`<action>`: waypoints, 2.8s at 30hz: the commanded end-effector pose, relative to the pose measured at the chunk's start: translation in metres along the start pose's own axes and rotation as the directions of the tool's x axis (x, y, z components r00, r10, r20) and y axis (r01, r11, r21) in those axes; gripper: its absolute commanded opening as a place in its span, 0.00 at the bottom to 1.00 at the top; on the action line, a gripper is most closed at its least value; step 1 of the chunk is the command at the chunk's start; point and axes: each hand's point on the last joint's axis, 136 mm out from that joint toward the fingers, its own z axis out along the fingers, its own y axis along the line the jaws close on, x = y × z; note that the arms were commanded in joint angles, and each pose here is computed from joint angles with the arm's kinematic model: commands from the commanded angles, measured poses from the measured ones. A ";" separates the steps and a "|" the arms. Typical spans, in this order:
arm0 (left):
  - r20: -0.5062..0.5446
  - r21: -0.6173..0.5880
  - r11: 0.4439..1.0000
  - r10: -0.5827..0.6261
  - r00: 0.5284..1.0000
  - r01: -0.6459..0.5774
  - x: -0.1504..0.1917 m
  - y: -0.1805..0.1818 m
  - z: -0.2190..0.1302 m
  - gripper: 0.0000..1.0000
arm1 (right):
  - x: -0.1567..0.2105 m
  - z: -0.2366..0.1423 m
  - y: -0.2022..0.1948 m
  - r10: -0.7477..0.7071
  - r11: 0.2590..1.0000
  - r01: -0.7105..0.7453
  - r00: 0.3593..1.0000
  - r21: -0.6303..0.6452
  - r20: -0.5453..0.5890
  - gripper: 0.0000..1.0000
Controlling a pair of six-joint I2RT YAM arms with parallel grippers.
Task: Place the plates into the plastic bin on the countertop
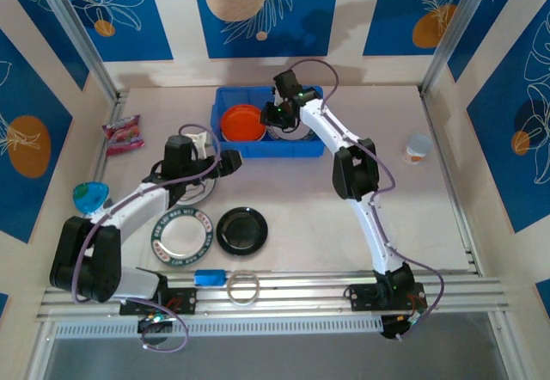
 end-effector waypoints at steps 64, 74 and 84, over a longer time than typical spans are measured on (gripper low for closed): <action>0.297 -0.197 0.870 -0.386 0.873 0.451 -0.004 0.130 -0.133 0.92 | 0.268 -0.046 0.185 -0.558 0.750 0.297 0.764 -0.590 -0.324 0.34; 0.305 -0.239 0.858 -0.379 0.874 0.455 0.005 0.142 -0.139 0.92 | 0.297 -0.023 0.193 -0.582 0.750 0.285 0.714 -0.597 -0.390 0.38; 0.309 -0.236 0.855 -0.385 0.870 0.462 0.005 0.145 -0.139 0.92 | 0.312 -0.002 0.186 -0.603 0.760 0.312 0.665 -0.570 -0.441 0.41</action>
